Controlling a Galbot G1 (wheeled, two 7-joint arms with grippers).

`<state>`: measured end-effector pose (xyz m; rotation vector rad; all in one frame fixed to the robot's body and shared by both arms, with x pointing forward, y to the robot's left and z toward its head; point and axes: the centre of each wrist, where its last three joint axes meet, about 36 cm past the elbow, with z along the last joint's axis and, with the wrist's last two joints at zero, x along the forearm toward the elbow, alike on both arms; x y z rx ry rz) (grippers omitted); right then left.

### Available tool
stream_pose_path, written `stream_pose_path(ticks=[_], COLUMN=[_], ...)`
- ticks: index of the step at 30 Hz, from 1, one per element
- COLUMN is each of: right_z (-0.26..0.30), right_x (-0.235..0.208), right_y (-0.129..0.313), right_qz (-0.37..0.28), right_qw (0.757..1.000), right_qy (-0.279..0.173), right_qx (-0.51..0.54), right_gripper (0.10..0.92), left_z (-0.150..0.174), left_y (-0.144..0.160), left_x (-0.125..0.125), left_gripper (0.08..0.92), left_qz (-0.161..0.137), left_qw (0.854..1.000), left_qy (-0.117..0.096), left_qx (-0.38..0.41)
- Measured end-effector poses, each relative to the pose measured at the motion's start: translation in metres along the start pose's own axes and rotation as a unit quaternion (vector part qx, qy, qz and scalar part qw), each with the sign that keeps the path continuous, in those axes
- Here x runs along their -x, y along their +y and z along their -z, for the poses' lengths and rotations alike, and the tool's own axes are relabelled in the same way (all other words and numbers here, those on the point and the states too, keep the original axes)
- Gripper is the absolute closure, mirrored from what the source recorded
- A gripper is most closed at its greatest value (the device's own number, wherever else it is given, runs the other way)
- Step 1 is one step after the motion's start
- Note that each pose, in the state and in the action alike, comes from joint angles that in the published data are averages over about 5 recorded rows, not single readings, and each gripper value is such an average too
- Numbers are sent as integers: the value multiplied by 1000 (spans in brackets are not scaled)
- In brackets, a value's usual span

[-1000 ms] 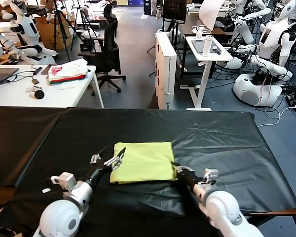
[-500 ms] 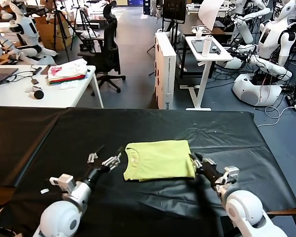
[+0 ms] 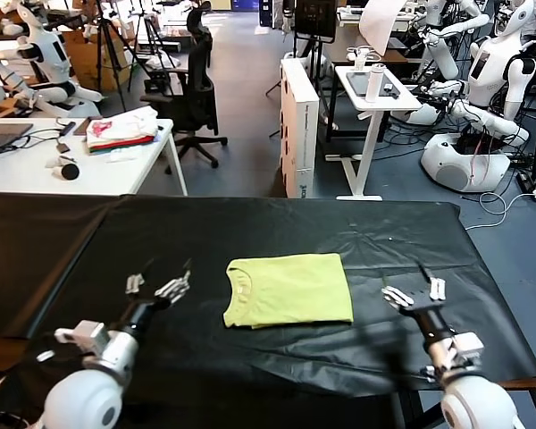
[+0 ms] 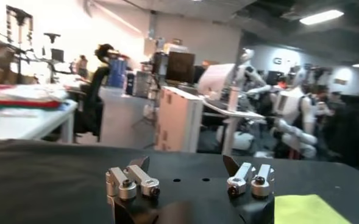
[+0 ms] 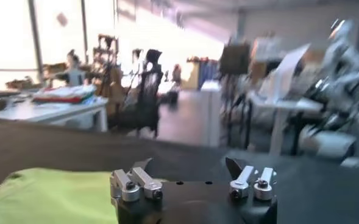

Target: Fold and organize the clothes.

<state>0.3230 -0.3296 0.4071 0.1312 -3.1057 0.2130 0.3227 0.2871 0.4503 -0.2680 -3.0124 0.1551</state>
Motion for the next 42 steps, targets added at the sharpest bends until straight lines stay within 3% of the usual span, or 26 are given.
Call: stream_pose_path(ticks=[7, 14, 17, 32, 42], right_z=[1, 6, 9, 18, 20], right_x=[-49, -97, -105, -132, -145], right_y=[-6, 9, 14, 44, 50], right_qz=[-32, -17, -10, -7, -1], right_qw=[998, 995, 994, 991, 989], right_qy=[49, 96, 104, 130, 147], right_qx=[-17, -5, -1, 16, 20], right_gripper=[115, 115, 115, 115, 115], left_z=[-6, -15, -12, -9, -7], left_y=[15, 20, 20, 16, 20], left_x=[-43, -92, -103, -123, -126], left_gripper=[92, 92, 92, 92, 92], left_qz=[45, 77, 83, 100, 105], left_qw=[999, 993, 991, 985, 983], left_qy=[23, 88, 105, 144, 150], left_qx=[11, 14, 18, -1, -1])
